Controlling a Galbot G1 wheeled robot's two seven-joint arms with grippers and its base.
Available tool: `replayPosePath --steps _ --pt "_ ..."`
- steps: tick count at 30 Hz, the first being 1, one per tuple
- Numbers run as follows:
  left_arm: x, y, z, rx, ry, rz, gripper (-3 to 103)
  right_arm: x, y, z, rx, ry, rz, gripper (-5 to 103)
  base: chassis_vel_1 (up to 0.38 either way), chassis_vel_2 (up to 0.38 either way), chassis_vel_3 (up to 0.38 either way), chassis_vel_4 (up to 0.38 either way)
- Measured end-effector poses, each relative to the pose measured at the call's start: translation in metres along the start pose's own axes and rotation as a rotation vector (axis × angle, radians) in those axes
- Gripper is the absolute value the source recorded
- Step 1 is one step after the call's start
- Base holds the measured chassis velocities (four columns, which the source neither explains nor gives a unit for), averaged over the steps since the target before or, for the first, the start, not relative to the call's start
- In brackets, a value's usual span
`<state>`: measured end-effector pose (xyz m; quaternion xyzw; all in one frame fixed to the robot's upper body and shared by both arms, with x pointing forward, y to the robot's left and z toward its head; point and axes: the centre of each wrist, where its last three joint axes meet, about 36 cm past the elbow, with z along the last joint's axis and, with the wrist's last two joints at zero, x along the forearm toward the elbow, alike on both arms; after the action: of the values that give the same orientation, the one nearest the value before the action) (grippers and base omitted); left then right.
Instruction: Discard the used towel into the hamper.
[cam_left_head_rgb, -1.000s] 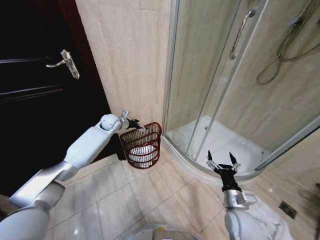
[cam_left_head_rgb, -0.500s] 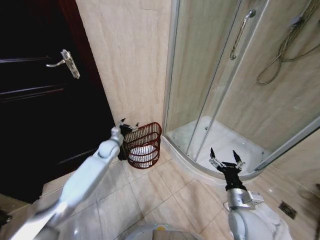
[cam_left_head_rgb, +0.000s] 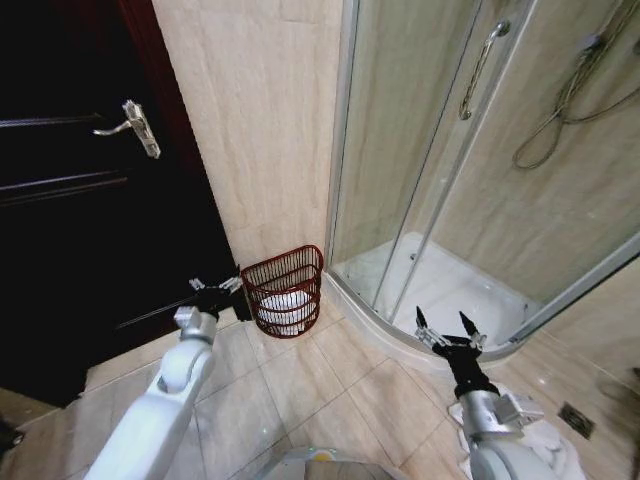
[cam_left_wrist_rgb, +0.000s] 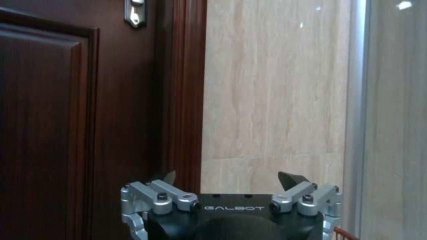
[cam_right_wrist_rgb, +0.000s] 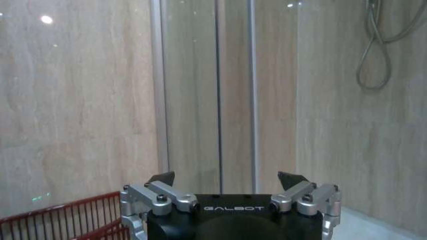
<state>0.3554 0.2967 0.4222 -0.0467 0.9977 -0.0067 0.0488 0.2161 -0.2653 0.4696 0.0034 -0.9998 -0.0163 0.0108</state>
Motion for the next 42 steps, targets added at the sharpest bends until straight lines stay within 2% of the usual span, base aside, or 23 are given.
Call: replayPosePath --steps 7,12,15,17,21,24,42 --pt "0.03 -0.029 0.013 0.049 -0.001 -0.057 100 0.0 0.01 0.0 -0.003 -0.024 0.021 100 0.0 0.0 0.0 0.0" --pt "0.044 -0.048 0.008 0.05 0.016 -0.141 100 -0.001 0.019 0.002 -0.02 -0.035 0.032 100 0.0 0.0 0.0 0.0" --pt "0.049 -0.052 0.012 0.029 0.007 -0.141 100 -0.001 0.022 0.006 -0.018 -0.051 0.037 100 0.0 0.0 0.0 0.0" --pt "0.052 -0.052 0.016 0.022 0.0 -0.12 100 0.0 0.023 0.008 -0.006 -0.059 0.029 100 0.0 0.0 0.0 0.0" --pt "0.058 -0.041 0.026 0.002 -0.022 -0.022 100 -0.001 0.021 0.016 0.039 -0.076 0.01 100 0.0 0.0 0.0 0.0" --pt "0.062 -0.038 0.027 0.007 -0.012 -0.005 100 -0.001 0.02 0.015 0.045 -0.078 0.017 100 0.0 0.0 0.0 0.0" --pt "0.066 -0.034 0.025 -0.005 -0.011 -0.022 100 0.0 0.019 0.014 0.061 -0.047 0.016 100 0.0 0.0 0.0 0.0"
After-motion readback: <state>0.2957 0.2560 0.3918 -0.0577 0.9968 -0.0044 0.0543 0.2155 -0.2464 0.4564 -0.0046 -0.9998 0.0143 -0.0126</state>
